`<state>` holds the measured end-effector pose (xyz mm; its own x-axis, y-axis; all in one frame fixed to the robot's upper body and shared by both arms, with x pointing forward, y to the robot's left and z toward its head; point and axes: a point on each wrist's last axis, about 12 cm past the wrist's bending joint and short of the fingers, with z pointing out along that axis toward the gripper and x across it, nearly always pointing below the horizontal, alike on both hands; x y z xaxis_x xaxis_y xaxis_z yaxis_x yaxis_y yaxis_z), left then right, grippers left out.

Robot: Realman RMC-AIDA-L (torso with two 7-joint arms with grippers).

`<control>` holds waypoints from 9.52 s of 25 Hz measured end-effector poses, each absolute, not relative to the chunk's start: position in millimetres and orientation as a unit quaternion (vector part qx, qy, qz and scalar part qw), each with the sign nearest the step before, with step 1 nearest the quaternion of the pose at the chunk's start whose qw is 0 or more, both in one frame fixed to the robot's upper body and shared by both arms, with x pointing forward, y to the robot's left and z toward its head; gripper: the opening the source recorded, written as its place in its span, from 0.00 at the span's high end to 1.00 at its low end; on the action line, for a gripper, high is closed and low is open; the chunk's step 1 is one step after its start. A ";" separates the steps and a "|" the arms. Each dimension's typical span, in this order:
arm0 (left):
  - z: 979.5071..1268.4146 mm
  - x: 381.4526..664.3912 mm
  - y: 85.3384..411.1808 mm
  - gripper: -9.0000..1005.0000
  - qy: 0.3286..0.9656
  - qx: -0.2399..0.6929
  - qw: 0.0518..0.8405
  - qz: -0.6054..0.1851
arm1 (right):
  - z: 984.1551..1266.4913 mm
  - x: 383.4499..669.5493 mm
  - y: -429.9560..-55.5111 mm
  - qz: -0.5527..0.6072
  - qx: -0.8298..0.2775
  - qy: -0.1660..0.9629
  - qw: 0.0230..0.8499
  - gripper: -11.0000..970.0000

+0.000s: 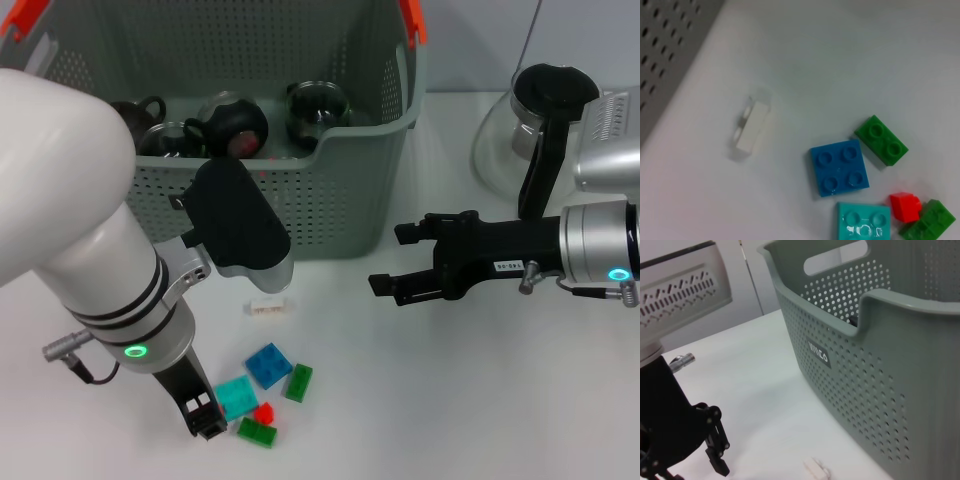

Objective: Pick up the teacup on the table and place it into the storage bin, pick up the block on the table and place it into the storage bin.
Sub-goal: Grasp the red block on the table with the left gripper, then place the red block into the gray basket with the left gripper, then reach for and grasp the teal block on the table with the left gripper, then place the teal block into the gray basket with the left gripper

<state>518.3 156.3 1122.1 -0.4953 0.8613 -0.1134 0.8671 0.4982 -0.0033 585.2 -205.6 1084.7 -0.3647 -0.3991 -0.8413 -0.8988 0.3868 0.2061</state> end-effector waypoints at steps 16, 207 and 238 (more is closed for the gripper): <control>1116.2 513.4 151.4 0.58 0.857 0.513 0.039 -0.028 | 1082.1 583.9 -205.8 0.345 -0.432 0.750 0.364 0.02; 1138.7 532.0 153.0 0.59 0.808 0.577 0.105 -0.053 | 1089.9 592.7 -205.8 0.337 -0.424 0.748 0.384 0.03; 1242.9 648.8 232.8 0.50 0.806 0.300 0.430 -0.275 | 1091.7 588.7 -209.9 0.349 -0.432 0.743 0.373 0.02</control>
<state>648.8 232.8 1242.9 -0.4508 0.2472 -0.8577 0.7198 0.6690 -0.1855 588.7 -209.9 1091.7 -0.3484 -0.3824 -0.8558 -0.9025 0.3835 0.1961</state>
